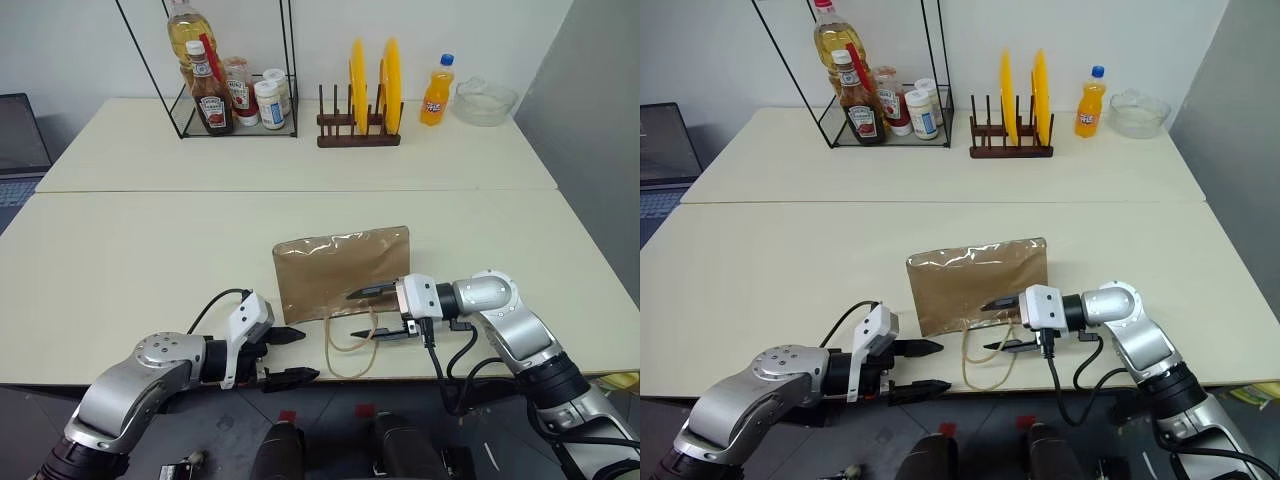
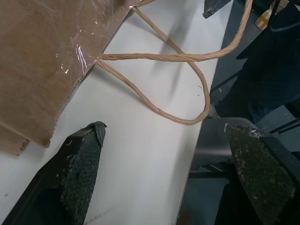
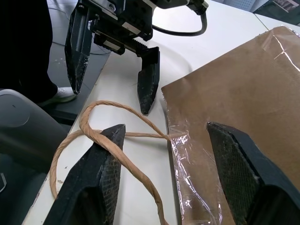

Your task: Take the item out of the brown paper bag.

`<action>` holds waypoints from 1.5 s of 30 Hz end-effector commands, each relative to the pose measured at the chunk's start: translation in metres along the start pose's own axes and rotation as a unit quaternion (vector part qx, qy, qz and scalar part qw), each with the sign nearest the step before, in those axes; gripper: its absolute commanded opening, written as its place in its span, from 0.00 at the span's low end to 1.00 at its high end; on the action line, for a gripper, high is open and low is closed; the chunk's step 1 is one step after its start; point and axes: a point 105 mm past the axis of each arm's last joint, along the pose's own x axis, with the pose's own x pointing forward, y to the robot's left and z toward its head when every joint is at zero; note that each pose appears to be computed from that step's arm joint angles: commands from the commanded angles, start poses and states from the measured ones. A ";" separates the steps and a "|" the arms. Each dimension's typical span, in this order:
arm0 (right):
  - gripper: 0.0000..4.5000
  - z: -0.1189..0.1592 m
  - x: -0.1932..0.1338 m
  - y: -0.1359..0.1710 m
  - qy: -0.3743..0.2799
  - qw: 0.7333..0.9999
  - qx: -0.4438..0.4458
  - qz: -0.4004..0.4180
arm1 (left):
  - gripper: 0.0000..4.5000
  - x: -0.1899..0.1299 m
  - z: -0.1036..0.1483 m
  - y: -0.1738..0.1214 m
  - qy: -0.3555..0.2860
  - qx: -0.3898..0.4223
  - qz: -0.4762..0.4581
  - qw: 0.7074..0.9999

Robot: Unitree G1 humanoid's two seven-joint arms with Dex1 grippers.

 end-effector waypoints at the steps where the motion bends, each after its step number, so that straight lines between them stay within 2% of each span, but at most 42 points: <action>1: 0.69 0.009 -0.001 -0.002 -0.009 1.000 -0.022 -0.006 | 0.96 -0.003 0.012 -0.001 -0.013 0.024 -0.001 1.000; 5: 0.69 0.008 -0.002 -0.002 -0.013 1.000 -0.016 -0.003 | 0.96 -0.003 0.012 0.000 -0.013 0.024 -0.001 1.000; 6: 0.65 0.007 -0.003 -0.002 -0.013 1.000 -0.016 -0.002 | 0.96 -0.003 0.012 0.000 -0.013 0.024 -0.001 1.000; 14: 0.65 0.007 -0.003 -0.002 -0.009 1.000 -0.027 -0.003 | 0.96 -0.005 0.011 0.000 -0.011 0.025 0.001 1.000; 15: 0.72 0.008 -0.003 0.001 -0.012 1.000 -0.022 0.005 | 0.96 -0.005 0.010 -0.001 -0.011 0.025 0.001 1.000; 27: 0.72 0.007 -0.005 0.005 -0.008 1.000 -0.022 0.013 | 0.96 -0.006 0.010 0.002 -0.013 0.028 0.005 1.000; 28: 0.65 0.008 -0.006 0.004 -0.010 1.000 -0.022 0.013 | 0.96 -0.006 0.010 0.002 -0.013 0.028 0.006 0.999; 29: 0.65 0.009 -0.007 0.004 -0.012 1.000 -0.021 0.011 | 0.96 -0.007 0.010 0.002 -0.014 0.029 0.008 0.999; 36: 0.65 0.011 -0.012 0.004 -0.012 1.000 -0.020 0.001 | 0.96 -0.020 0.017 0.005 -0.020 0.035 0.030 0.999; 45: 0.65 0.004 -0.054 0.024 0.064 0.998 0.026 -0.008 | 0.96 -0.062 0.034 0.014 -0.026 0.051 0.098 0.994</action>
